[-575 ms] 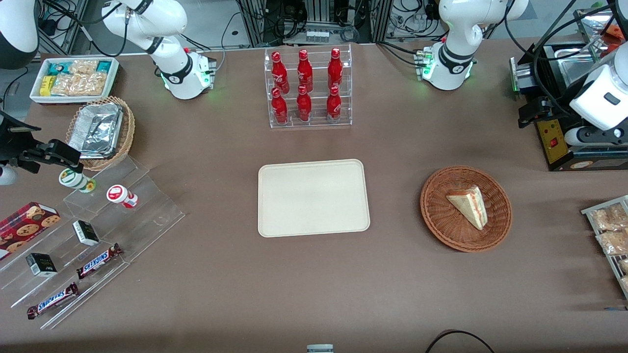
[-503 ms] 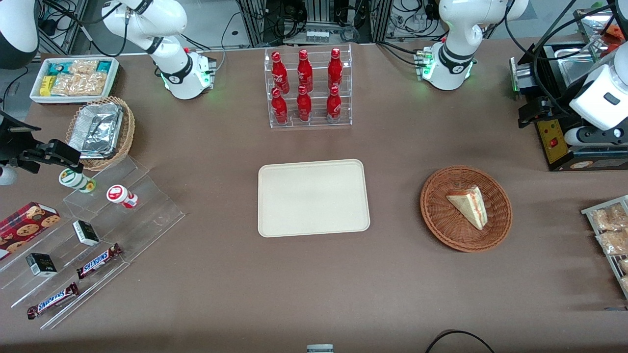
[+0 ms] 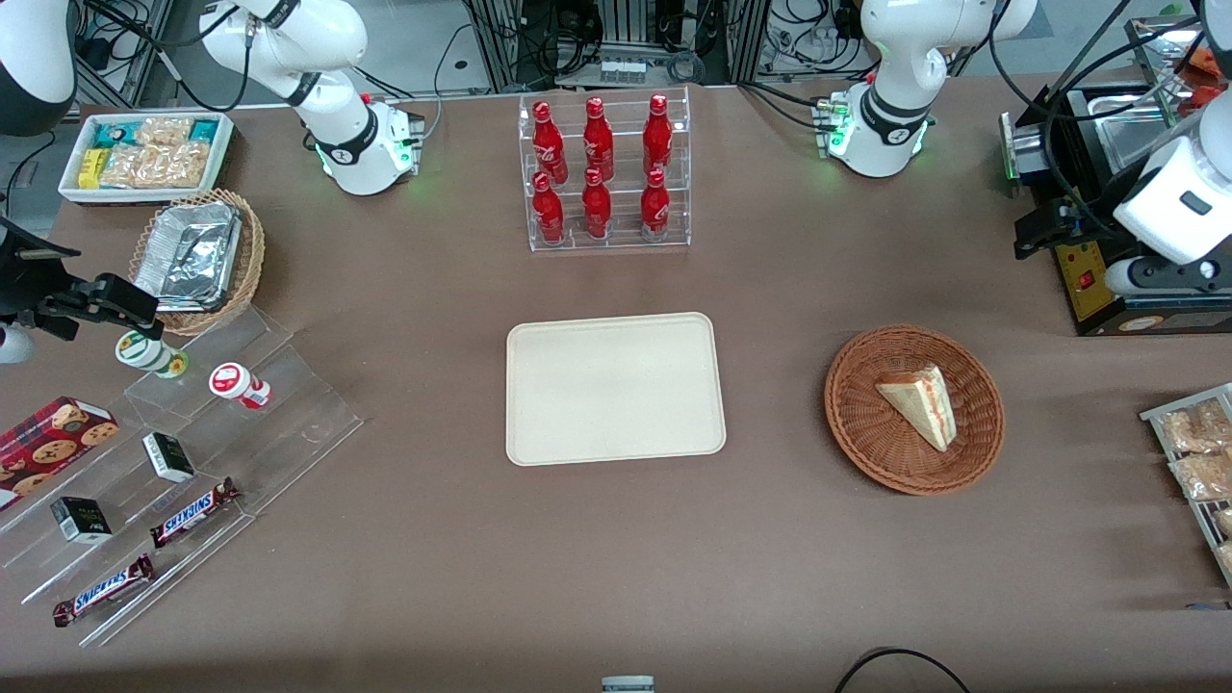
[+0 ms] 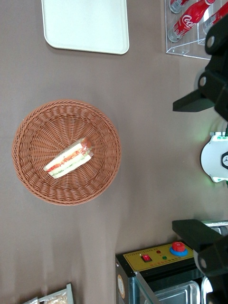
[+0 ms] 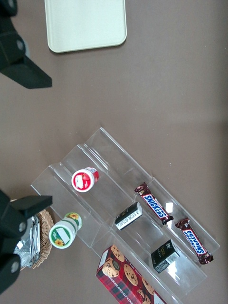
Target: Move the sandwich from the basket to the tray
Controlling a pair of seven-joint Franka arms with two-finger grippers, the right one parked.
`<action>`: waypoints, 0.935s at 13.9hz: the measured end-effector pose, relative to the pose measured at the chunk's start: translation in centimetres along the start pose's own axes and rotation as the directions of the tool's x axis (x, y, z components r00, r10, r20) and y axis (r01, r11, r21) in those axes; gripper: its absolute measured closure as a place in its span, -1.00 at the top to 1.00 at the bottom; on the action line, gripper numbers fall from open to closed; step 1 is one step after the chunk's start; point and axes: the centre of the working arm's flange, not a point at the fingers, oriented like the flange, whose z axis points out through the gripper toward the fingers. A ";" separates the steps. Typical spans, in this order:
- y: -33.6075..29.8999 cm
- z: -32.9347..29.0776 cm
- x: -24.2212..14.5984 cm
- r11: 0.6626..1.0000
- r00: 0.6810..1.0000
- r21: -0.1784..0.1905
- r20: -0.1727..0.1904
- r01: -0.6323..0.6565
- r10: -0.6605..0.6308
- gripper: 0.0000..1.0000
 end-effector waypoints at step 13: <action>0.0 15.8 4.6 1.000 0.998 -0.006 -0.068 0.002 -0.003 1.00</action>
